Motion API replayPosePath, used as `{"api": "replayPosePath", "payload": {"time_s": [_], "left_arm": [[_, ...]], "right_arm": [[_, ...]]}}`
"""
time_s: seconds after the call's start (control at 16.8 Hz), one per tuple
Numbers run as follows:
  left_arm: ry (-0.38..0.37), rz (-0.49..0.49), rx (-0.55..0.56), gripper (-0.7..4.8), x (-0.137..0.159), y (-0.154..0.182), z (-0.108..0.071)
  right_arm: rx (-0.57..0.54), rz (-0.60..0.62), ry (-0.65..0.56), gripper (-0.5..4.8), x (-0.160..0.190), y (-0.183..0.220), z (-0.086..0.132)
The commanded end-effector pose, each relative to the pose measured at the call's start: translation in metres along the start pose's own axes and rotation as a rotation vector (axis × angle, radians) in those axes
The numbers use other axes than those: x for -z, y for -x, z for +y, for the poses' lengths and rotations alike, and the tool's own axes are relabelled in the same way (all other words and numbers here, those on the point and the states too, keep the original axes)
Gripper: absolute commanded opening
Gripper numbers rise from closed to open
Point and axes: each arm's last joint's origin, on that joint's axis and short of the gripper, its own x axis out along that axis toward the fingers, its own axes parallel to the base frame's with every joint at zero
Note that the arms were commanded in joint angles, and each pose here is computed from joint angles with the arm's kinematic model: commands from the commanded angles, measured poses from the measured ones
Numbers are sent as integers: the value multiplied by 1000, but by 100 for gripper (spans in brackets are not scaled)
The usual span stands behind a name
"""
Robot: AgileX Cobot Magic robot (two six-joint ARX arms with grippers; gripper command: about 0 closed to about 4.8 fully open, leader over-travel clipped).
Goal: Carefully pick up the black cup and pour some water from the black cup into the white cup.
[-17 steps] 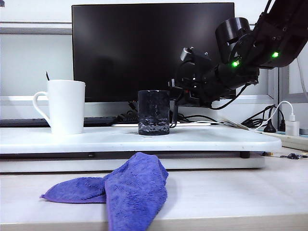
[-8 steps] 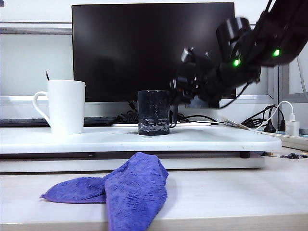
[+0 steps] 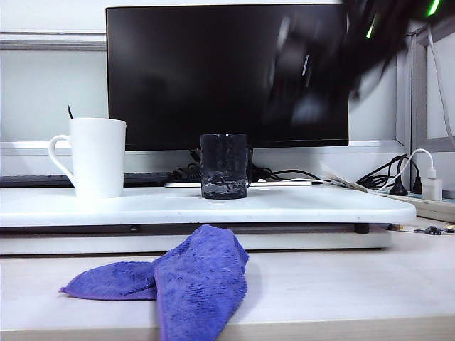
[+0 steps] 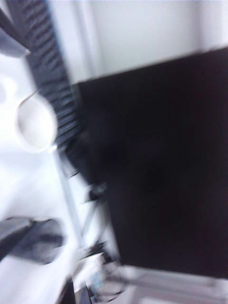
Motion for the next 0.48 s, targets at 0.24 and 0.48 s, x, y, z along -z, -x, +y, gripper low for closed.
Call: {"api": "replayPosePath", "payload": {"time_s": [0.24, 0.48], "left_arm": [[-50, -244, -88, 479, -31, 78, -15], [-40, -280, -119, 479, -21, 140, -28]], "right_arm": [[20, -368, 47, 264, -101, 169, 31], [60, -400, 55, 264, -85, 304, 58]]}}
